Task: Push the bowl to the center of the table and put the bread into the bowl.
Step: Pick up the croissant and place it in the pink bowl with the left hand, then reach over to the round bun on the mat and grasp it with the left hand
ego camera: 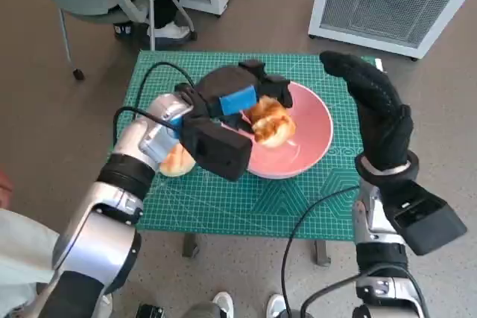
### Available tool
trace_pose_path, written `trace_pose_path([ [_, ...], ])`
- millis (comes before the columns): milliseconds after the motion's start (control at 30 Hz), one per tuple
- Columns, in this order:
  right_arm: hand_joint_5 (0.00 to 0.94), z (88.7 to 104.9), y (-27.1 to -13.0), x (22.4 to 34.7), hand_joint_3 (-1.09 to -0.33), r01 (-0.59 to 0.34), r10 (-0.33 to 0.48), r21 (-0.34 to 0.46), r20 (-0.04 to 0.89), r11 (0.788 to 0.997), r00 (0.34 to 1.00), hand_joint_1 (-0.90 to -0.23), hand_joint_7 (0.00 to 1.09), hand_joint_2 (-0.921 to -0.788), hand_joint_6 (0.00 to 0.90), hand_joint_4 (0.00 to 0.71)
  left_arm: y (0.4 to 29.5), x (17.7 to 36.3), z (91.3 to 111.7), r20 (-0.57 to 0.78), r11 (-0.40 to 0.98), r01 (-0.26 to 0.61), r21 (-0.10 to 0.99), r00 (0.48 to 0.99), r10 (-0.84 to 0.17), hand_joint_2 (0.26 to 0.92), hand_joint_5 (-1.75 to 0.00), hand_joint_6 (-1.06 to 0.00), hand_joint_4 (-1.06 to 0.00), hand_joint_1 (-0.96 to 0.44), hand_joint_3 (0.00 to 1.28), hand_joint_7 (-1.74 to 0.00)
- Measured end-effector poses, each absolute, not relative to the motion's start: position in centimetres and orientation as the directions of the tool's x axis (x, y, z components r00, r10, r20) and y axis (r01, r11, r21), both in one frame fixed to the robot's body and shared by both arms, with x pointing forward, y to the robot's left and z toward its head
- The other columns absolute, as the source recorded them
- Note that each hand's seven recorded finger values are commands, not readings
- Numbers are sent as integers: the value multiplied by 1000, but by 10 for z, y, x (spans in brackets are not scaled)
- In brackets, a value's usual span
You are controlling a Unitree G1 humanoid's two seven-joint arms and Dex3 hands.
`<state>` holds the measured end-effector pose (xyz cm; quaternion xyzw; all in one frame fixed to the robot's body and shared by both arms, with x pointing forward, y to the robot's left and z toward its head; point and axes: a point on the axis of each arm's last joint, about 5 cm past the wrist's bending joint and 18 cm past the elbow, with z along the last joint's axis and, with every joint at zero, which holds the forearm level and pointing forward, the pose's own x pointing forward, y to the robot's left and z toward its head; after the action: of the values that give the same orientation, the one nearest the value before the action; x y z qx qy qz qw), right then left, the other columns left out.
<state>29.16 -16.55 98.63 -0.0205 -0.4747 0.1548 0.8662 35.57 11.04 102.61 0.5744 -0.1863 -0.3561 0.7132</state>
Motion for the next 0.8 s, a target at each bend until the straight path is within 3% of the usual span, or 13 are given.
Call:
trace_pose_path([
  [300, 149, 986, -165, 291, -782, -248, 287, -182, 816, 951, 501, -580, 766, -921, -1, 257, 113, 355, 1035, -133, 107, 307, 946, 666, -734, 820, -23, 0, -1, -356, 24, -457],
  [667, 156, 986, -165, 291, -787, -248, 284, -179, 816, 952, 504, -578, 765, -921, -1, 253, 137, 348, 1043, -48, 179, 265, 947, 671, -740, 816, -8, -5, -15, -305, 10, -380],
  [800, 159, 986, -165, 291, -788, -247, 283, -177, 815, 953, 505, -579, 765, -921, -1, 251, 151, 343, 1051, -30, 184, 238, 954, 685, -728, 810, -4, -79, -42, -253, 3, -273],
])
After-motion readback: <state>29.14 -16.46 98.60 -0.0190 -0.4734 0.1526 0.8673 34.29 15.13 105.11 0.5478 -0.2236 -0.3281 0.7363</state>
